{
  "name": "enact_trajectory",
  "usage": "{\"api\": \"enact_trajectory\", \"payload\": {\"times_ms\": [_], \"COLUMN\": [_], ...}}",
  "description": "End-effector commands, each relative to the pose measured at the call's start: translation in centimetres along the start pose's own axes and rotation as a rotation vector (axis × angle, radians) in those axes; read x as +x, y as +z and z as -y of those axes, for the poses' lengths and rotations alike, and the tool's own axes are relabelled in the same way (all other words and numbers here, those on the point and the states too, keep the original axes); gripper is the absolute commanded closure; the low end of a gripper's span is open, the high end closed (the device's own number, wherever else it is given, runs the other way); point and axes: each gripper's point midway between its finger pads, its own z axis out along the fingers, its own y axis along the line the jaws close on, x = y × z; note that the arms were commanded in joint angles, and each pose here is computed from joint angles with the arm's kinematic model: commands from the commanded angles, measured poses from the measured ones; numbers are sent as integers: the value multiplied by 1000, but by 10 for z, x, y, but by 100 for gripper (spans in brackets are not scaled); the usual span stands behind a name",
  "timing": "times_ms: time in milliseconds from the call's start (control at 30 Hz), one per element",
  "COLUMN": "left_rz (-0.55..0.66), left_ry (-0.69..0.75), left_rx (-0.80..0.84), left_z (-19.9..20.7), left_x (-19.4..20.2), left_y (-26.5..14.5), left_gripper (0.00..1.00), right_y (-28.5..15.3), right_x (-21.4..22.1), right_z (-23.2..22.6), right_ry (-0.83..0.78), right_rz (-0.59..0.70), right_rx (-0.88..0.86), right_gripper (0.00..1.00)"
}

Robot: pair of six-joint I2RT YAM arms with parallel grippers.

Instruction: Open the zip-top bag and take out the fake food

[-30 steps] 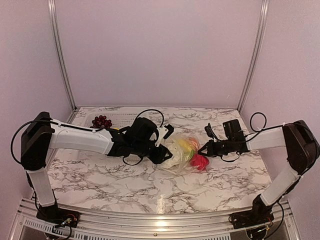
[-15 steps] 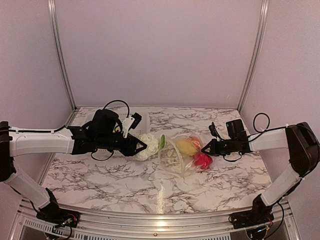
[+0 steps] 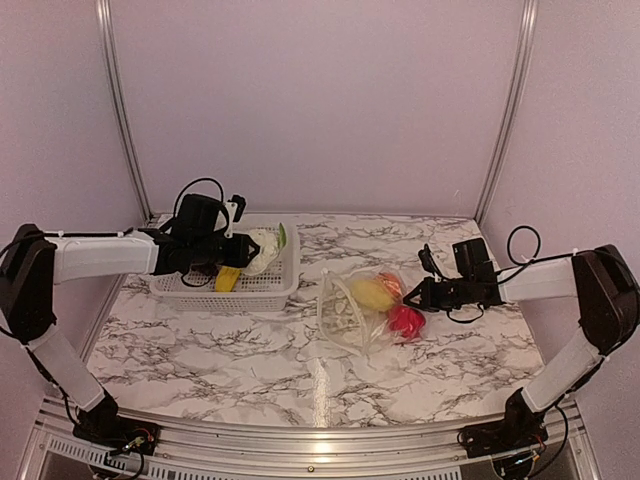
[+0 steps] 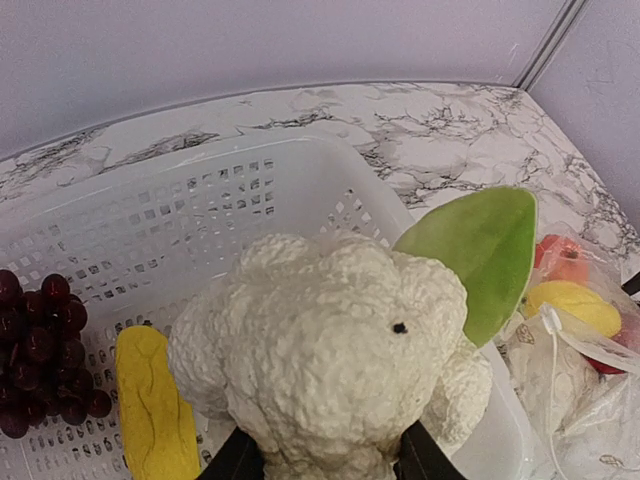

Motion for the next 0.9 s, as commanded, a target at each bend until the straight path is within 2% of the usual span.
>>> {"api": "enact_trajectory", "payload": {"times_ms": [0,200,267,333,400,467,567,667,867], "left_rz": [-81,-147,-151,-186,-167,-135,-55,-5,-49], "left_ry": [34,43,48,55,52,38,-5,-52,-71], "left_rx": [-129,-188,-188,-197,-178,-151,-68,-2,-32], "left_z": [-26,-39,-40,-41,-35,-28,-9,5,-5], "left_x": [17,32,31,34,26,15,0,4,33], "left_y": [27,64,73,75,72,62,41,16,13], "left_gripper": [70,64,55,39,28,20,17,16,5], "right_y": [-7,-10,-11,-12,-12,-13,-15,-17,-18], "right_x": [-7,-6,-6,-5,-4,-4,-4,-1,6], "right_z": [-4,-12,-13,-15,-16,-17,-18,-19,-18], "right_ry": [0,-2,-4,-3,-4,-3,-3,-2,2], "right_rz": [28,32,33,32,34,35,38,38,36], "right_rx": [-17,-50,-57,-67,-74,-76,-82,-82,-84], "right_gripper": [100,100,100,100,100,100,100,100,100]}}
